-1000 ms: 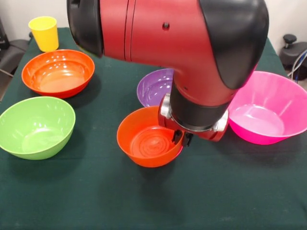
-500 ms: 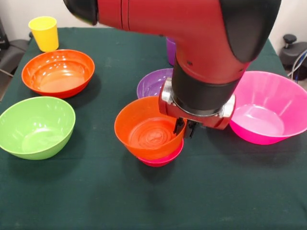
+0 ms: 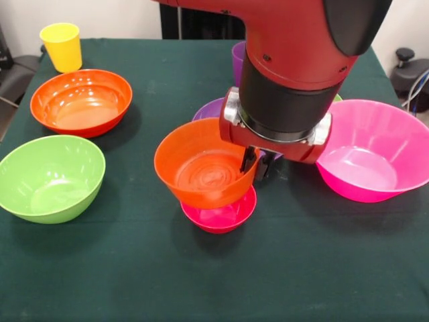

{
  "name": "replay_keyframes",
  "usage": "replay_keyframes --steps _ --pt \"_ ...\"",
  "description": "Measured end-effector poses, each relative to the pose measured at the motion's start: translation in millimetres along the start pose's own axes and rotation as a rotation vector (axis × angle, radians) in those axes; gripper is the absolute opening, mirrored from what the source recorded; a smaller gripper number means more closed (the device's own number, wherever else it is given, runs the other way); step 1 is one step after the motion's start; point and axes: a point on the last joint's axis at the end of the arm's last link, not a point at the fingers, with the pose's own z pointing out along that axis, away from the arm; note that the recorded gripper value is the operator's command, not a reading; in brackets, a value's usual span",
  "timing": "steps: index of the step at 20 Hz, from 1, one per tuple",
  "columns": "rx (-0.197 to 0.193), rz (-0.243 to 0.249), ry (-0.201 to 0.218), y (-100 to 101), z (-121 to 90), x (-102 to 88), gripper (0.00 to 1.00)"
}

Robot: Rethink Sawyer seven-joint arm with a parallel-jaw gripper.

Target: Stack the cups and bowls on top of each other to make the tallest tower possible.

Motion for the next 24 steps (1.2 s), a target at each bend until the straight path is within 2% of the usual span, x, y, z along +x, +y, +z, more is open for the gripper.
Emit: replay_keyframes --steps 5,11,18,24 --pt "-0.001 -0.008 0.042 1 1 9.7 0.0" --pt "0.011 -0.023 0.105 -1 9 33.2 0.0" --pt "0.019 -0.033 0.103 -7 15 55.3 0.0" --pt "0.015 -0.03 0.091 -12 18 57.4 0.0"
